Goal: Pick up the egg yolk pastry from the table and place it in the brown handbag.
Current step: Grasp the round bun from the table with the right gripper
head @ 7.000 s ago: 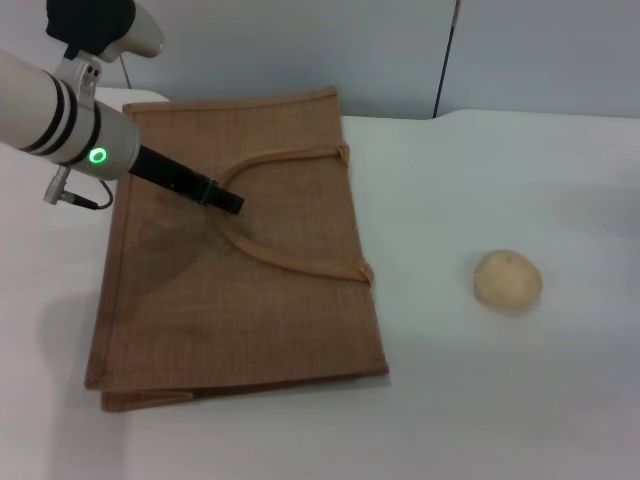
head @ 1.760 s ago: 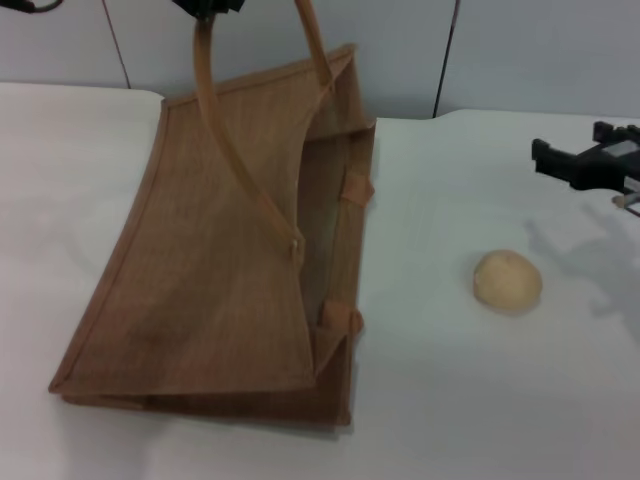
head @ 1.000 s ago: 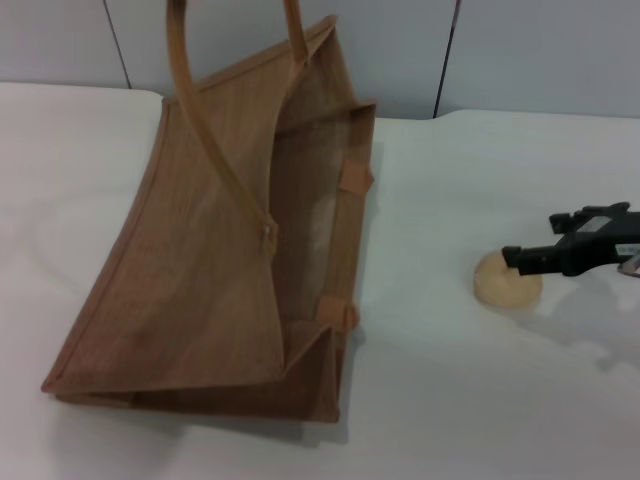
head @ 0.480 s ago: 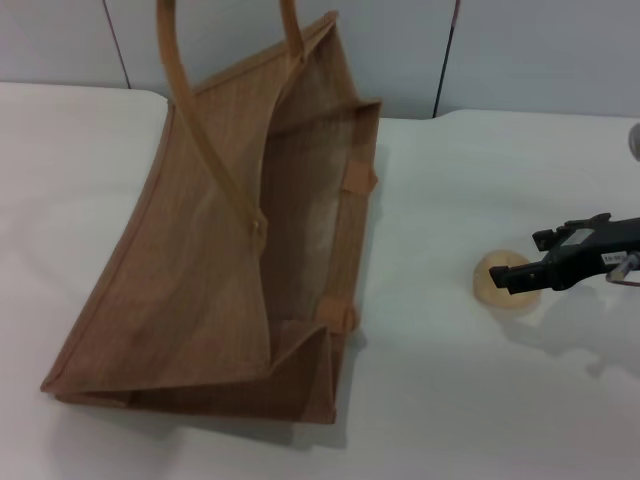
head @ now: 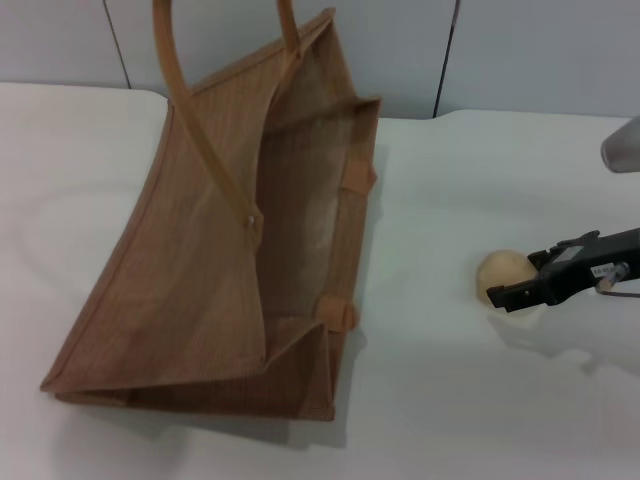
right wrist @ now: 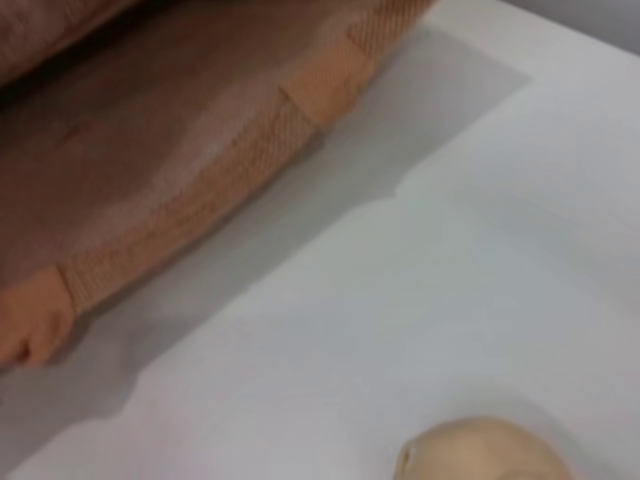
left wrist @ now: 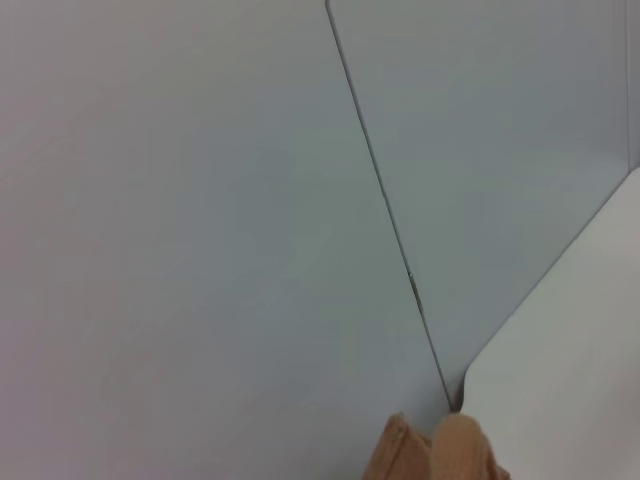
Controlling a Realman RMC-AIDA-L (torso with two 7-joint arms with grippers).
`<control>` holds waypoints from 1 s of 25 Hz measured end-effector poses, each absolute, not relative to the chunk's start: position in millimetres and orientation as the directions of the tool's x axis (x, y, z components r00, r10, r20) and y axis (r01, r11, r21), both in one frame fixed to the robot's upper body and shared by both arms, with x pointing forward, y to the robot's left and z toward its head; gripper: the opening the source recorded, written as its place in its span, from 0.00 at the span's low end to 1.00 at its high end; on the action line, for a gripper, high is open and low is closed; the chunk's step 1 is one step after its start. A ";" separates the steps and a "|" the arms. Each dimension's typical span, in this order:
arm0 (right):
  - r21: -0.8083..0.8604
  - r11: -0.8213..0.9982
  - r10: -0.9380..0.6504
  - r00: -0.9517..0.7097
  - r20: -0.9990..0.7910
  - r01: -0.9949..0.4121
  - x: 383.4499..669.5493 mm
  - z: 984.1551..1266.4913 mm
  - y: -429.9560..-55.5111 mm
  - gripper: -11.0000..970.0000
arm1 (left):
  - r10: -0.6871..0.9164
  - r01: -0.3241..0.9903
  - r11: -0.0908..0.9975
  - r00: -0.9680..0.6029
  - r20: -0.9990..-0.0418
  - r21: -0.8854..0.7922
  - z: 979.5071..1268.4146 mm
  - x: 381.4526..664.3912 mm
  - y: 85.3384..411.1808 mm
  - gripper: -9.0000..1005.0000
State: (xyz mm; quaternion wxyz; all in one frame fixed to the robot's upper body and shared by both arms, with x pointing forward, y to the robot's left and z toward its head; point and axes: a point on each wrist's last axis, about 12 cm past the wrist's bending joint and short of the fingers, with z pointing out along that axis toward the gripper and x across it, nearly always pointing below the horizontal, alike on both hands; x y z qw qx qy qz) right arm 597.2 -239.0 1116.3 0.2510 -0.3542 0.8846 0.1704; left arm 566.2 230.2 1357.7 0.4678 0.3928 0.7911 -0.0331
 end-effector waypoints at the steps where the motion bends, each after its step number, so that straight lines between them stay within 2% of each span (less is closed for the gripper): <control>1: 0.123 0.692 -0.541 -0.624 -0.564 -0.711 598.7 1116.2 -238.8 0.91 | 0.591 0.653 0.688 -0.254 -0.766 0.315 1357.8 566.1 229.9 0.13; 21: 0.112 0.715 -0.519 -0.631 -0.577 -0.690 606.9 1114.8 -240.0 0.88 | 0.600 0.667 0.677 -0.254 -0.759 0.311 1357.5 564.9 226.5 0.13; 25: 0.125 0.711 -0.524 -0.639 -0.563 -0.692 605.6 1111.3 -238.8 0.73 | 0.600 0.667 0.677 -0.254 -0.759 0.312 1357.5 564.9 226.6 0.13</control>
